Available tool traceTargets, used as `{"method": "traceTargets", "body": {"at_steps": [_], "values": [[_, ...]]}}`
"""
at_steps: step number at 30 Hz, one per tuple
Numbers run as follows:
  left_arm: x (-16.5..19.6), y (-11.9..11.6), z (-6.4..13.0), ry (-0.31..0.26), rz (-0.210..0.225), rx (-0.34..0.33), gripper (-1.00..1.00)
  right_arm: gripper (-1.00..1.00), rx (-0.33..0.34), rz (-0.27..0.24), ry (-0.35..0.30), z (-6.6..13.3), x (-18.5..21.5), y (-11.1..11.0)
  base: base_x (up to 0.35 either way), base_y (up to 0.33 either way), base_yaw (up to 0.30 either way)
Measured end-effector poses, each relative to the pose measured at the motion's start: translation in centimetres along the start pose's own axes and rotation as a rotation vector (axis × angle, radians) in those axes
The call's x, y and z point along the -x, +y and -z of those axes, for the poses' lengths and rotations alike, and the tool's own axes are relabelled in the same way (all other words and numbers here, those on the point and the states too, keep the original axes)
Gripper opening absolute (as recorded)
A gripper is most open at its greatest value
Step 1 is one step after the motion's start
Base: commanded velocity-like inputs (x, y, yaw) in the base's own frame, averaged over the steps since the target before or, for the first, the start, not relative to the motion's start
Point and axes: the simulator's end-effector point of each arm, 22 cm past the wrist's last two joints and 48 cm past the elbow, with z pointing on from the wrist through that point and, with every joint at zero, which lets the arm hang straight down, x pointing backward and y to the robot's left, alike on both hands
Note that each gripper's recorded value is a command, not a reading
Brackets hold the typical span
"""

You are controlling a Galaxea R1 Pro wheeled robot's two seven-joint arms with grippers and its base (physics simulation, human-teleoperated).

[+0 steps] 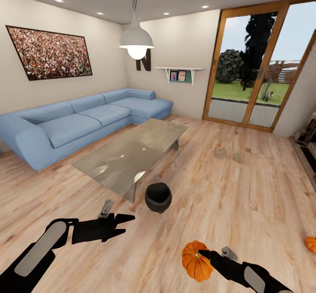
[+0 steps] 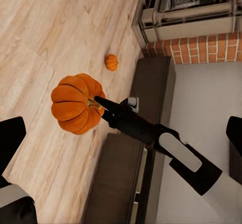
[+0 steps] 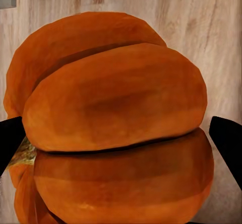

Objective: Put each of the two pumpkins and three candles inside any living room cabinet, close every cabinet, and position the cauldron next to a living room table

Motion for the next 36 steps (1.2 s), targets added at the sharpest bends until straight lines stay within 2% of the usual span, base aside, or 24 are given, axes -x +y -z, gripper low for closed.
{"method": "traceTargets", "body": {"at_steps": [6, 18, 28, 32, 36], "values": [[0.1, -0.3, 0.1, -0.004, -0.006, -0.002, 1.00, -1.00, -0.006, -0.010, 0.002, 0.3, -0.3, -0.4, 0.000, 0.000, -0.188], [0.2, -0.9, 0.4, -0.010, -0.018, -0.007, 1.00, -1.00, -0.001, -0.008, -0.007, 0.5, 0.1, -0.1, 0.000, 0.000, -0.208], [0.2, -1.2, 0.6, -0.014, -0.025, -0.010, 1.00, -1.00, 0.010, -0.028, -0.026, 0.7, 0.6, 0.4, 0.000, 0.000, -0.220], [0.2, -1.3, 0.6, -0.014, -0.027, -0.011, 1.00, -1.00, -0.016, -0.034, -0.011, 0.8, -0.2, -0.6, 0.000, 0.000, -0.219], [0.2, -1.3, 0.6, -0.015, -0.027, -0.011, 1.00, -1.00, -0.014, -0.059, -0.017, 0.9, -0.2, -0.8, 0.000, 0.000, -0.259]]}}
